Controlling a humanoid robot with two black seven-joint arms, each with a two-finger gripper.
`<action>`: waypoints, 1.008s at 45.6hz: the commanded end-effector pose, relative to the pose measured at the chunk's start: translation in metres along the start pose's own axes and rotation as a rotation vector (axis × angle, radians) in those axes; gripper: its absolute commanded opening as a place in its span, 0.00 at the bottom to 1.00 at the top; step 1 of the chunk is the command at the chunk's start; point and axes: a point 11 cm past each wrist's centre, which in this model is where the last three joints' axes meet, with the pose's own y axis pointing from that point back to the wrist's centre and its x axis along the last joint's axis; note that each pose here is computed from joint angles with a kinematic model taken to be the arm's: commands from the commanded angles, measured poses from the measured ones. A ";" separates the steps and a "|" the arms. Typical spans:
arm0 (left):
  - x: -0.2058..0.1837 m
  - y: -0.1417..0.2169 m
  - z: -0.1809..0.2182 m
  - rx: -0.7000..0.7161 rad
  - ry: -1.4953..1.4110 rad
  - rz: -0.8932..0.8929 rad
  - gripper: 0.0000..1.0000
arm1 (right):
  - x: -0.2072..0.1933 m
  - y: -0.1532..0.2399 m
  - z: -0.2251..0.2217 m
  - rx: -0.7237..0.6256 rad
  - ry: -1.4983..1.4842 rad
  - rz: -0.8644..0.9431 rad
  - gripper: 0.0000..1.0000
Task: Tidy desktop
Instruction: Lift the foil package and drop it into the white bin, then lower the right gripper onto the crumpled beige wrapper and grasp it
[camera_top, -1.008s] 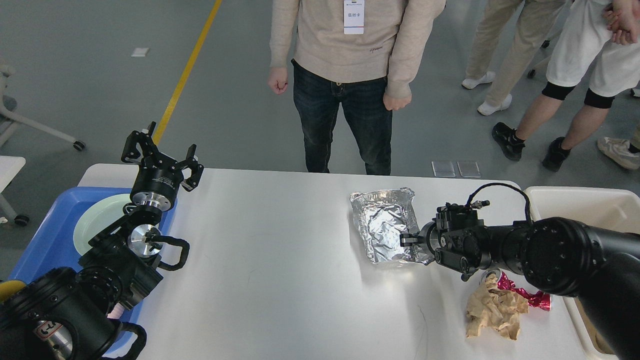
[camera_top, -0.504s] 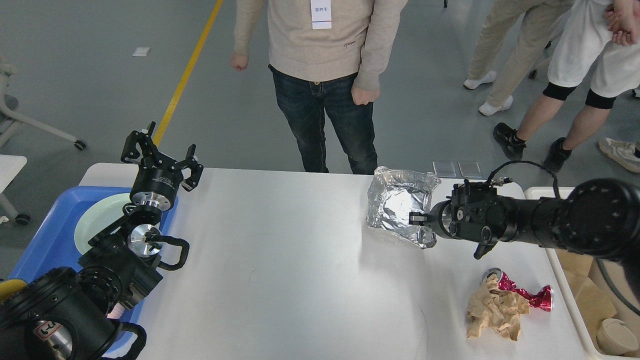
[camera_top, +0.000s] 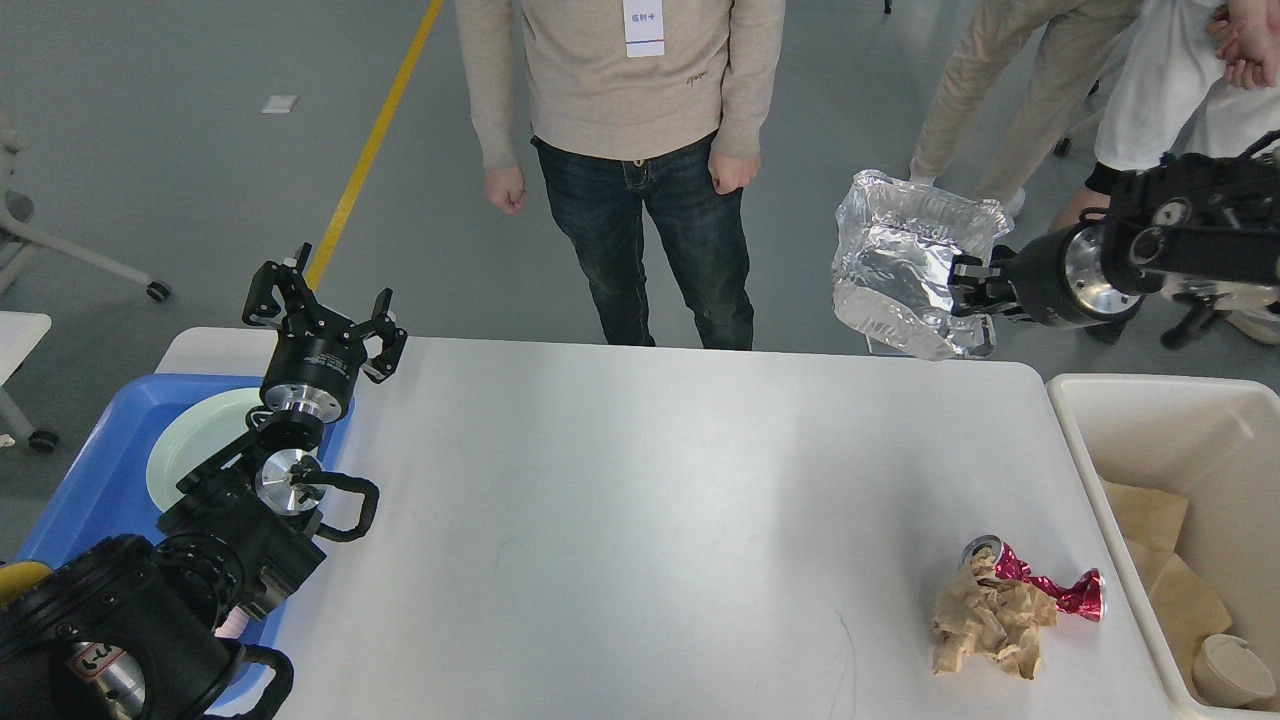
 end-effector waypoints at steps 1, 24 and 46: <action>0.000 0.000 0.000 0.000 -0.001 0.000 0.96 | 0.011 0.021 0.008 0.010 -0.026 -0.017 0.00; 0.000 0.000 0.000 0.001 -0.002 -0.001 0.96 | -0.014 -0.018 0.213 -0.411 -0.219 0.248 0.00; 0.000 0.000 -0.001 0.001 0.000 -0.001 0.96 | -0.139 -0.054 0.339 -0.687 -0.262 0.247 0.99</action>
